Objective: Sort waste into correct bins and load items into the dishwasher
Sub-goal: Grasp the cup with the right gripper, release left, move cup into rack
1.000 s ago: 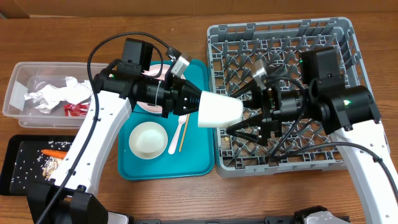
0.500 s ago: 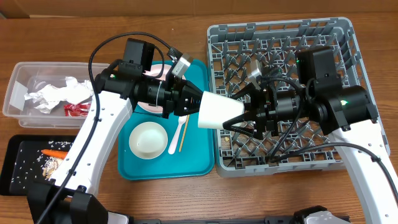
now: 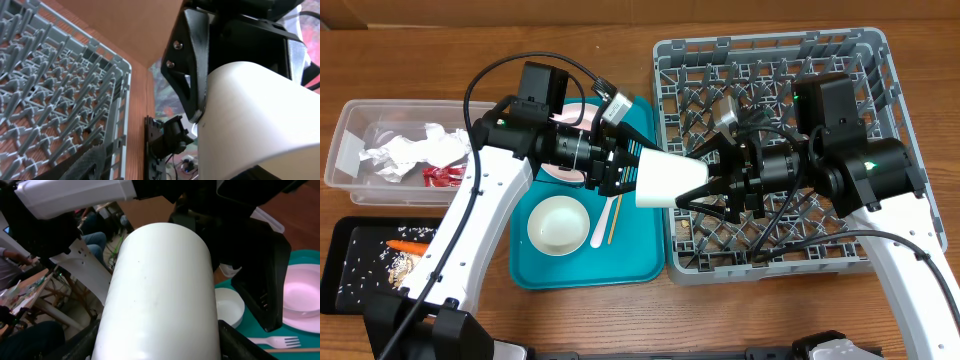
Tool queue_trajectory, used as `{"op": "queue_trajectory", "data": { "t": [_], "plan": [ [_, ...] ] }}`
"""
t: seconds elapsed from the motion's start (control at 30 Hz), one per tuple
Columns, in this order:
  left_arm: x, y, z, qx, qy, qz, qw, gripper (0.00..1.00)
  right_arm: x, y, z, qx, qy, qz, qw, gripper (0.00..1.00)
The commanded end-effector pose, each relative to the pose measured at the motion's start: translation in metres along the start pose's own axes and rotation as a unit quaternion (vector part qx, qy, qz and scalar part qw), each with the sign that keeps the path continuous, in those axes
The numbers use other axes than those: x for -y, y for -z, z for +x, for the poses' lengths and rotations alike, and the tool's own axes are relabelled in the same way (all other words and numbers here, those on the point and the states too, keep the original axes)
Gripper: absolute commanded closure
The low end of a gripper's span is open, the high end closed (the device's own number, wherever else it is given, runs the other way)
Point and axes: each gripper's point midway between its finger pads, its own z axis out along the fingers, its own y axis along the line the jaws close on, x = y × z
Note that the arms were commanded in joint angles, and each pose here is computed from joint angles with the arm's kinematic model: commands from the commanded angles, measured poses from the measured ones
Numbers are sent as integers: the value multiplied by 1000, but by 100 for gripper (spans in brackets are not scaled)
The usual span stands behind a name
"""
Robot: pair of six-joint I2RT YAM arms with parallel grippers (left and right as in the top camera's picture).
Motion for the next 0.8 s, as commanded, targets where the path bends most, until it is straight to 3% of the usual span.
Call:
{"op": "queue_trajectory", "data": {
  "t": [0.0, 0.27, 0.53, 0.63, 0.77],
  "plan": [
    [-6, 7, -2, -2, 0, -29, 1000, 28, 1, -1, 4, -11, -2, 13, 1000, 62],
    [-26, 10, 14, -32, 29, -92, 995, 27, 7, 5, 1, -4, 1, 26, 1000, 63],
    [-37, 13, 23, -51, 42, -130, 989, 27, 34, 38, -6, 31, -56, 82, 995, 63],
    [-43, 16, 27, -61, 48, -149, 986, 27, 56, 49, 1, 24, -97, 142, 985, 63],
    [-53, 21, 38, -82, 61, -187, 977, 25, 98, 73, 23, -4, -175, 280, 944, 64]
  ]
}}
